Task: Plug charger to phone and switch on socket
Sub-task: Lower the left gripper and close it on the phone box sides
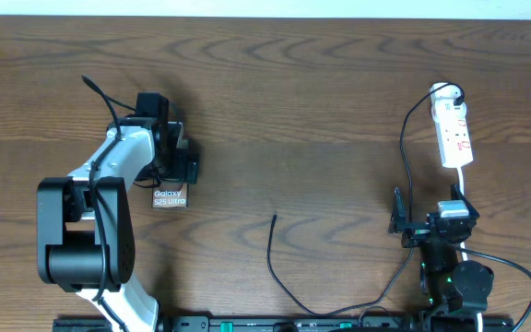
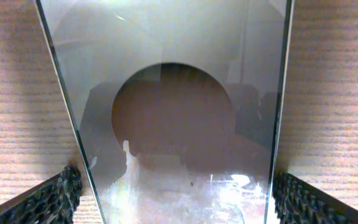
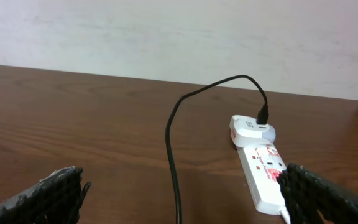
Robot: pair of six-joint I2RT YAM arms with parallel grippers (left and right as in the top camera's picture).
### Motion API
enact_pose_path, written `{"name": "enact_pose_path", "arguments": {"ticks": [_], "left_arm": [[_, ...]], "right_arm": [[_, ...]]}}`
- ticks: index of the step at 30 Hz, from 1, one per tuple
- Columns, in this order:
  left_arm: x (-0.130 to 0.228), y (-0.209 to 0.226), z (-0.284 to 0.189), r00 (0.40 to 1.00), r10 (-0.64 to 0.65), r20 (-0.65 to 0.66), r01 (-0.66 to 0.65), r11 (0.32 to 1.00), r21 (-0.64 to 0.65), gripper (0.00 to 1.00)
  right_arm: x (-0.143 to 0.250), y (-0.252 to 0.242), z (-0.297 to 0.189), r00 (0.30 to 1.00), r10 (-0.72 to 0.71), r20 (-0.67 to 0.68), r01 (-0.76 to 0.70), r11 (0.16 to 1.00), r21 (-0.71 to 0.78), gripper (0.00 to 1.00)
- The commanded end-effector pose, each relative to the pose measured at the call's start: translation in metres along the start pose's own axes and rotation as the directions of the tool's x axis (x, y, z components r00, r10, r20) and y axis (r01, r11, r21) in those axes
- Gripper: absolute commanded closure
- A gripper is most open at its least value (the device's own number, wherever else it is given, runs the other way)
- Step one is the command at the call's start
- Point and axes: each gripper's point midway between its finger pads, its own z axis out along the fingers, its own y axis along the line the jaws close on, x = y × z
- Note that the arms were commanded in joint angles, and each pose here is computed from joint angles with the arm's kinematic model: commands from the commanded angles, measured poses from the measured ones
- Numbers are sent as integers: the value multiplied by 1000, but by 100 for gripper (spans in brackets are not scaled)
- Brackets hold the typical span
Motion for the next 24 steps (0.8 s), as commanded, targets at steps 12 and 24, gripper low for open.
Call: {"name": "enact_pose_path", "arguments": {"ticks": [12,24], "left_arm": [[6,0,7,1000,17,-13,-17,1000,1,4],[12,0,11,1000,20,-24,-20,1000,1,4]], "right_arm": [[2,-2,0,1000,-4,-5,4,1000,7,1],[2,-2,0,1000,-4,-5,4,1000,8,1]]}}
